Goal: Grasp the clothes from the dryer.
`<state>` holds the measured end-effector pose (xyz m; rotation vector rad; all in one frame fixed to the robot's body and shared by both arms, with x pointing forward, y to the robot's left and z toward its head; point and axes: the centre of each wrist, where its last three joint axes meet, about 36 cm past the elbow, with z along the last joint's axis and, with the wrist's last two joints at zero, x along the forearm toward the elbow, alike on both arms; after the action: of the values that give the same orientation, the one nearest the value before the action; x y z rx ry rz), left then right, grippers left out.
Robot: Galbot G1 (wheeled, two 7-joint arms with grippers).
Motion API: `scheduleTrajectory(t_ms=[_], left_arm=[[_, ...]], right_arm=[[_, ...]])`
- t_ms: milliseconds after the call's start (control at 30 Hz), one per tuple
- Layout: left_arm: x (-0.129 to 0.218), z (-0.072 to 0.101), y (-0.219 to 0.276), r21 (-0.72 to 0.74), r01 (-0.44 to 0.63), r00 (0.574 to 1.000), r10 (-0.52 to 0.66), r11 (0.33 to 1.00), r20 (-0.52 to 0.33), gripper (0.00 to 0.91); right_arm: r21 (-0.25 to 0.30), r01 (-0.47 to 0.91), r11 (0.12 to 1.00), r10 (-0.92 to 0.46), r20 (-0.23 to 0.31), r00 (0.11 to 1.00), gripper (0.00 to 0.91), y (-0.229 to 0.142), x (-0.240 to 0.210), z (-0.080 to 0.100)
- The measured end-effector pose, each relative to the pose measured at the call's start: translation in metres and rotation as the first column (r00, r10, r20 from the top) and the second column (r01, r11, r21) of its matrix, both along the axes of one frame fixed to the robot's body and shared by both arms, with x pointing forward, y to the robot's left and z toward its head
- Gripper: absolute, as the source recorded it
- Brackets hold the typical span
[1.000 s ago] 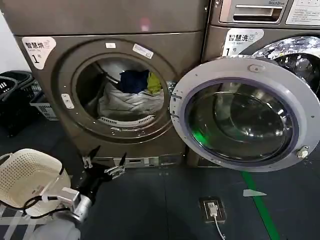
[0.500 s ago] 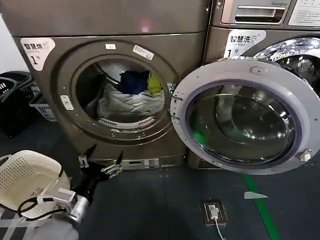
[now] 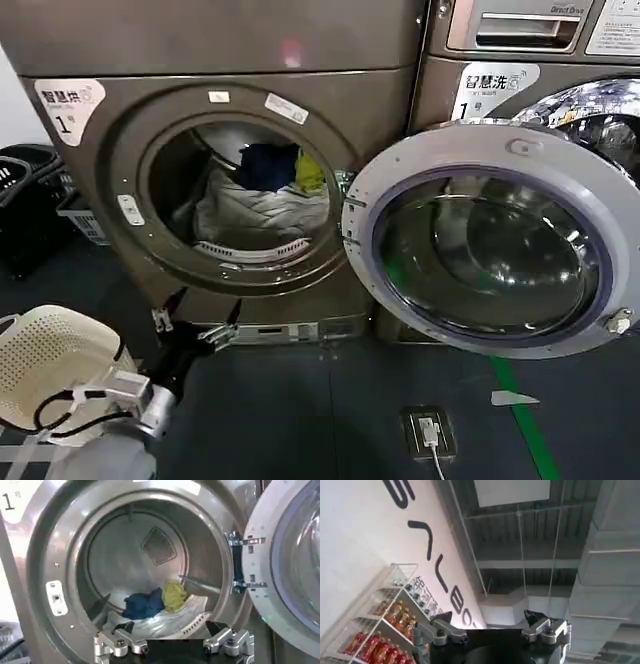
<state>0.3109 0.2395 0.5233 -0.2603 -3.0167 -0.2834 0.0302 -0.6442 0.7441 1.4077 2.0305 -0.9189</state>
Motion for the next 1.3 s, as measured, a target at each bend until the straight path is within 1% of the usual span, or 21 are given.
scheduleTrajectory(t_ms=[900, 1300], left_arm=[[0.0006, 0.0002, -0.0016, -0.006, -0.013, 1.0, 0.013, 1.0, 0.002, 0.907], [0.0041, -0.0045, -0.0025, -0.004, -0.022, 1.0, 0.022, 1.0, -0.01, 0.907]], right_arm=[[0.002, -0.006, 1.0, 0.006, 0.001, 1.0, 0.907, -0.0003, -0.0027, -0.001], [-0.002, -0.012, 1.0, 0.012, 0.001, 1.0, 0.907, 0.0007, 0.0013, -0.0013]])
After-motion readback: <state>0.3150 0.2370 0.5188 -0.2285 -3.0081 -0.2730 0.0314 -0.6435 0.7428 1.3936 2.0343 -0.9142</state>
